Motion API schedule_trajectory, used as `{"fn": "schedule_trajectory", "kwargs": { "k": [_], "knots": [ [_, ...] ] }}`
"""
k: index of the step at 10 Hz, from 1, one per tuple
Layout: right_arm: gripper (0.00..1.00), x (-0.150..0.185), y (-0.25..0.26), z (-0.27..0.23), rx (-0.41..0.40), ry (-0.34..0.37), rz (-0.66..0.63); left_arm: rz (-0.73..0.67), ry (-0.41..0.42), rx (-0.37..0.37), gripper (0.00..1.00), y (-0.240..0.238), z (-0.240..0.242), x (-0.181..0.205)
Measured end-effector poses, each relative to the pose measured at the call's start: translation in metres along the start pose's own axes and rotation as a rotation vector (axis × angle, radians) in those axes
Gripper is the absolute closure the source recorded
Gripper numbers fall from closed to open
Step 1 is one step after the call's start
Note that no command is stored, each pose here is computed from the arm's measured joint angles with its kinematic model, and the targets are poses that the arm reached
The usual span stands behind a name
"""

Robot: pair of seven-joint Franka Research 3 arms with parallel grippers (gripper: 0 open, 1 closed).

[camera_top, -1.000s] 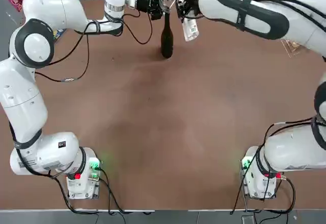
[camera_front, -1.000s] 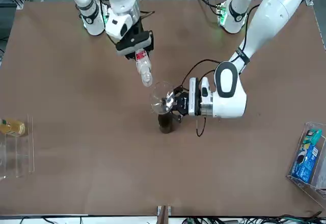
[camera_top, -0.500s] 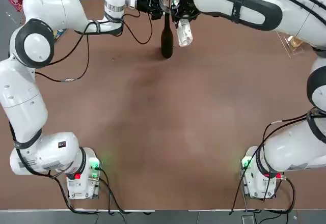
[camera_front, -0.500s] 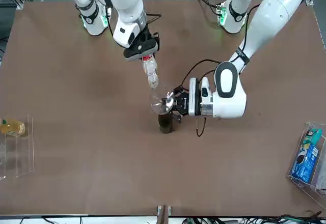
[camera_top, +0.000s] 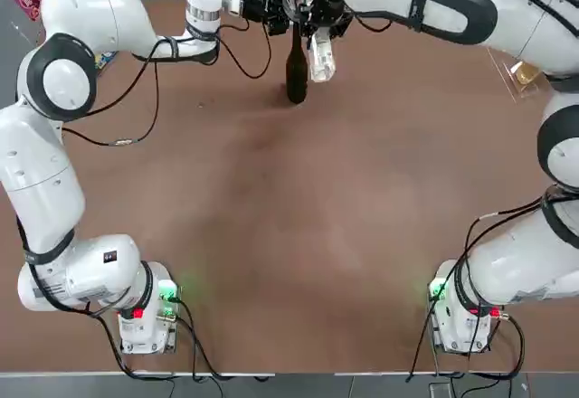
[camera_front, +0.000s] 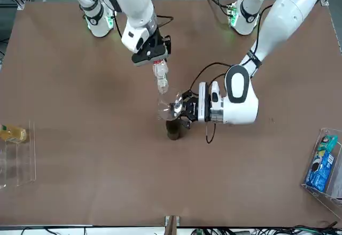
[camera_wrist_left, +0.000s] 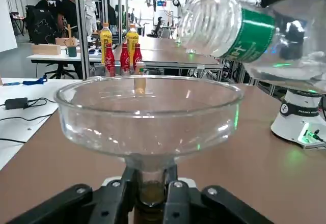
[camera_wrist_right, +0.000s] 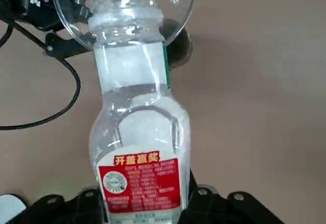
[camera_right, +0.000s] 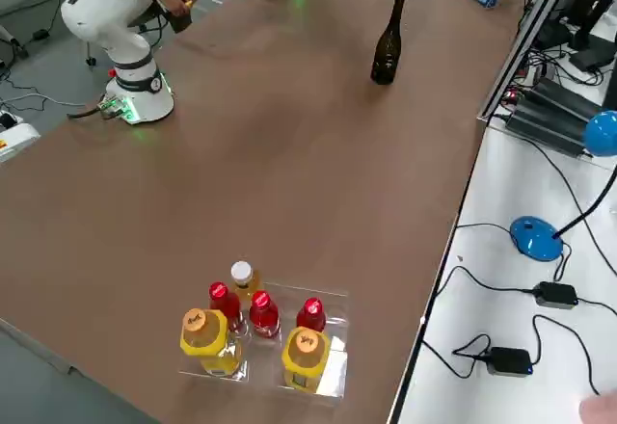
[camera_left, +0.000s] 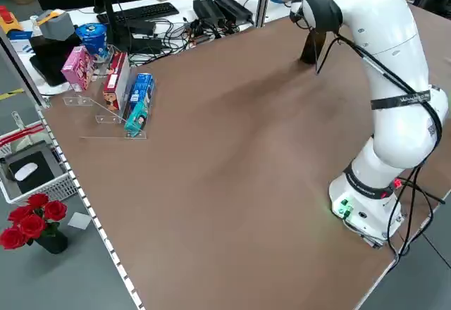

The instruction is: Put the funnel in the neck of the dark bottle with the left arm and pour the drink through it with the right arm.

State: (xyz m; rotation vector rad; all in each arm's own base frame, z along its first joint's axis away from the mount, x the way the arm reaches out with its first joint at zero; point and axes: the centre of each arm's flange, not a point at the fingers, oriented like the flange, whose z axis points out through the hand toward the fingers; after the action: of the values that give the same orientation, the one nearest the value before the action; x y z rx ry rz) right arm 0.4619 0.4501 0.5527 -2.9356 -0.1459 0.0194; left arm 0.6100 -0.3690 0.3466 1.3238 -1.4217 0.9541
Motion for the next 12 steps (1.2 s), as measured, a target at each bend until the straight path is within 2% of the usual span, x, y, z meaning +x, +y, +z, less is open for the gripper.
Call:
{"fn": "schedule_trajectory", "kwargs": {
  "k": [3,9,12],
  "knots": [
    [0.48,0.002,-0.01,0.0,0.025,-0.041,0.05,-0.001,0.001,0.0,0.75,0.0,0.0,0.0],
    [0.48,0.003,-0.016,-0.018,0.091,-0.075,0.107,-0.001,0.001,0.0,0.75,0.0,0.0,0.0],
    [0.48,0.013,-0.013,-0.012,0.108,-0.098,0.154,-0.001,0.001,0.0,0.75,0.0,0.0,0.0]
  ]
}}
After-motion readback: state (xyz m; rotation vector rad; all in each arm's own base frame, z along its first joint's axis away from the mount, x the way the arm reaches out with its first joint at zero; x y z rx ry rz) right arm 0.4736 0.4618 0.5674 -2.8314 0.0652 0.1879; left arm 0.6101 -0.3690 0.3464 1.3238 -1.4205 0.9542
